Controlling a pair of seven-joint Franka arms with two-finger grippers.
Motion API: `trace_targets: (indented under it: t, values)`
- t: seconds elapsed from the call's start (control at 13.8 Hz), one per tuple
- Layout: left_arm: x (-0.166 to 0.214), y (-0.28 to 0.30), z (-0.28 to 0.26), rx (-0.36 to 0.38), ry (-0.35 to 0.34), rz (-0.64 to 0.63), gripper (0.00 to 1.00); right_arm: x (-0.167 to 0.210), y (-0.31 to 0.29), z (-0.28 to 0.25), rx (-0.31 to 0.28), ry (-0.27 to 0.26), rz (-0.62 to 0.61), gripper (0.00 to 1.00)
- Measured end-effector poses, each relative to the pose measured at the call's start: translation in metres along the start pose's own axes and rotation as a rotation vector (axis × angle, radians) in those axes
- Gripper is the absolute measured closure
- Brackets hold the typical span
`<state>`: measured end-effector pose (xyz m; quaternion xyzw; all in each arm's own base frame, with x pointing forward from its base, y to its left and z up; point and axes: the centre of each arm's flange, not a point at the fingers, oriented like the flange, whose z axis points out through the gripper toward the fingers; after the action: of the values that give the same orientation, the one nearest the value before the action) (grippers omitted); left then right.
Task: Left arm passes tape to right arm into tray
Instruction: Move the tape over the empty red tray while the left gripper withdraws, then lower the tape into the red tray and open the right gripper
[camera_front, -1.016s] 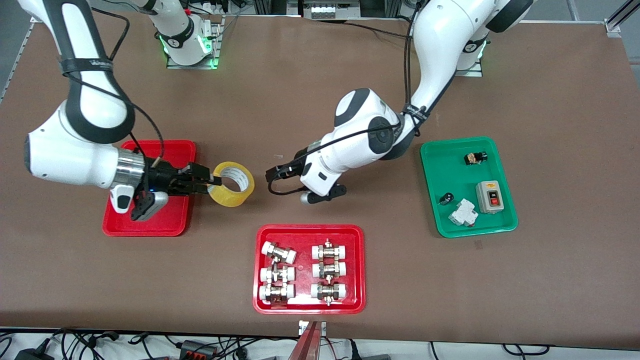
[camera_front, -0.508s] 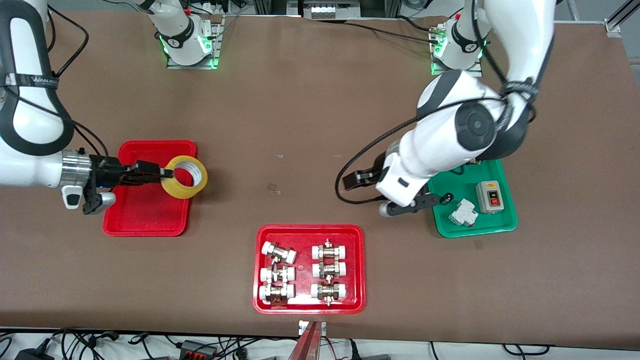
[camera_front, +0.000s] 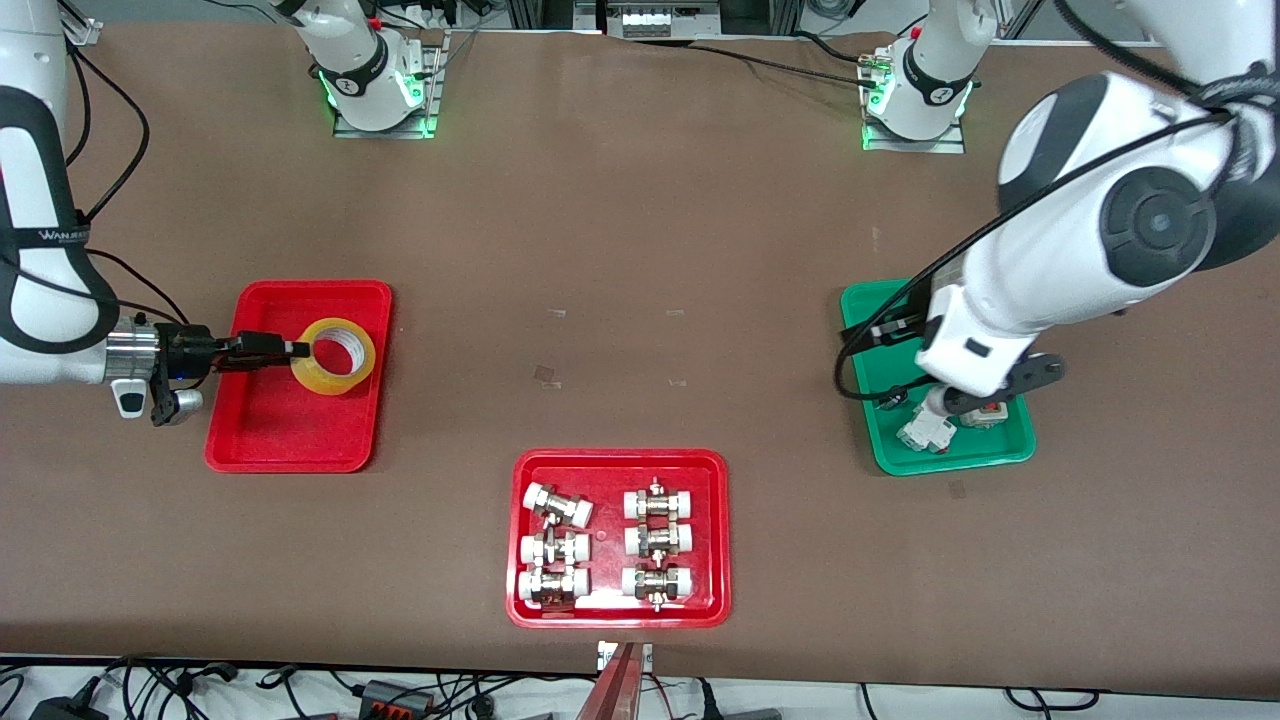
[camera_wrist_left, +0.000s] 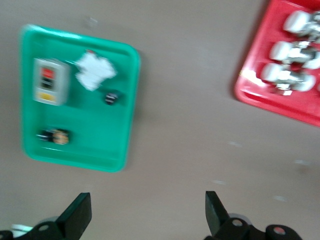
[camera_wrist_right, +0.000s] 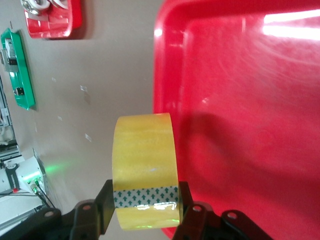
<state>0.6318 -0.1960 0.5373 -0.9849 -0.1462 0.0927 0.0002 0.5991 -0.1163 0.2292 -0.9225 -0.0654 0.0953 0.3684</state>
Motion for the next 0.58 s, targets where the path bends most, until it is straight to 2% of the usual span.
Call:
trace_targets:
  t: [0.15, 0.22, 0.29, 0.44, 0.58]
  values:
    - [-0.003, -0.020, -0.013, 0.079, 0.016, 0.077, 0.00, -0.006, 0.018, 0.003, 0.002, -0.010, -0.012, 0.45]
    - [0.002, -0.037, -0.022, 0.090, 0.021, 0.106, 0.00, -0.008, 0.023, 0.003, 0.001, -0.013, -0.018, 0.45]
    - [0.009, -0.058, -0.028, 0.092, 0.012, 0.140, 0.00, -0.009, 0.027, 0.002, -0.010, -0.021, -0.026, 0.40]
    - [0.024, -0.101, -0.034, 0.092, -0.020, 0.208, 0.00, -0.009, 0.030, -0.005, -0.074, -0.044, -0.055, 0.21]
    - [0.030, -0.124, -0.039, 0.108, -0.019, 0.239, 0.00, -0.006, 0.032, -0.014, -0.162, -0.064, -0.103, 0.01]
